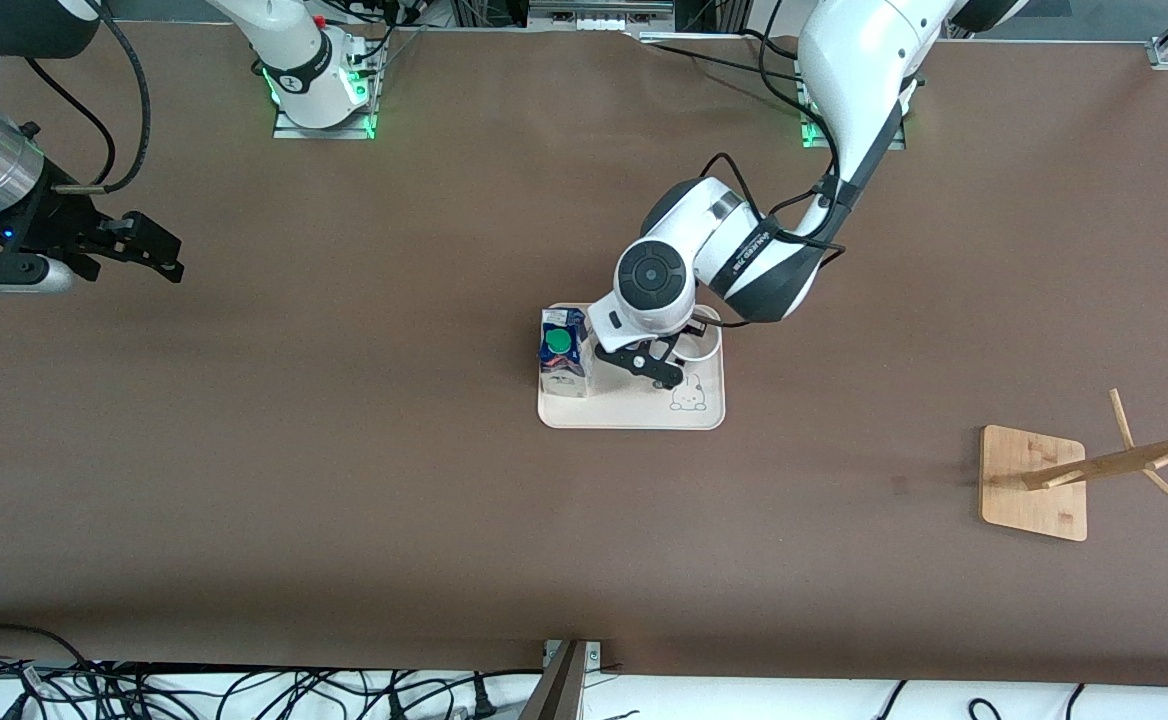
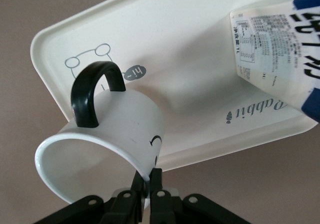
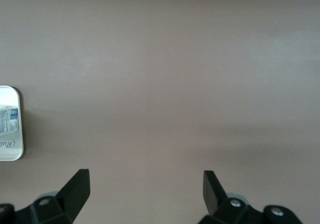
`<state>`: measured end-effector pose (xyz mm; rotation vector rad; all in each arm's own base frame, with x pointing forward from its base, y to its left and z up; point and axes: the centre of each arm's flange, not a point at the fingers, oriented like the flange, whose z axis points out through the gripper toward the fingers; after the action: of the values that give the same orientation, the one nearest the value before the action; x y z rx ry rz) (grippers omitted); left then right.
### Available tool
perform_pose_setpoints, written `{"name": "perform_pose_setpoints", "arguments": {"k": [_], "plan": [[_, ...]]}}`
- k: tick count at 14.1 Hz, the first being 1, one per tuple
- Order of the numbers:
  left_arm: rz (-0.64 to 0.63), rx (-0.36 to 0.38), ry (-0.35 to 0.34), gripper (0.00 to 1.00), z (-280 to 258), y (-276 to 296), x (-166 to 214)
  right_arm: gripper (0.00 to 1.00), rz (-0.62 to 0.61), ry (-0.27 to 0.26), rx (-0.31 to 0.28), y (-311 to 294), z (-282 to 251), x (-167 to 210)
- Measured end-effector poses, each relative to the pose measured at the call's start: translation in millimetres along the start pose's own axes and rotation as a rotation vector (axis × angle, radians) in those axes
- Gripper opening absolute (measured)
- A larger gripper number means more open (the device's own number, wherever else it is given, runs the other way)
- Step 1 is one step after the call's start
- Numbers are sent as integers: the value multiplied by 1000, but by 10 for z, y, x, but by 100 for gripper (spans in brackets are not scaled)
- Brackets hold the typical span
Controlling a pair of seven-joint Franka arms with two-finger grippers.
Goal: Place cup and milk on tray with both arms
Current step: 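Carry the mug over the tray beside the carton and lower it, then open the left gripper and raise it away from the mug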
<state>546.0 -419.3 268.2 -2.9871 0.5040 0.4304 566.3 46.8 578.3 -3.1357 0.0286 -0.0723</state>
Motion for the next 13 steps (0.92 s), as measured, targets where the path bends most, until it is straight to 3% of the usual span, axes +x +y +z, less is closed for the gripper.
{"name": "perform_pose_setpoints", "arguments": {"k": [9, 13], "plan": [[-17, -20, 46, 8, 156, -50, 157, 100, 0, -1, 0, 0, 1, 0], [-27, -26, 73, 41, 163, -101, 216, 100, 3, -1, 0, 15, 2, 1]]}}
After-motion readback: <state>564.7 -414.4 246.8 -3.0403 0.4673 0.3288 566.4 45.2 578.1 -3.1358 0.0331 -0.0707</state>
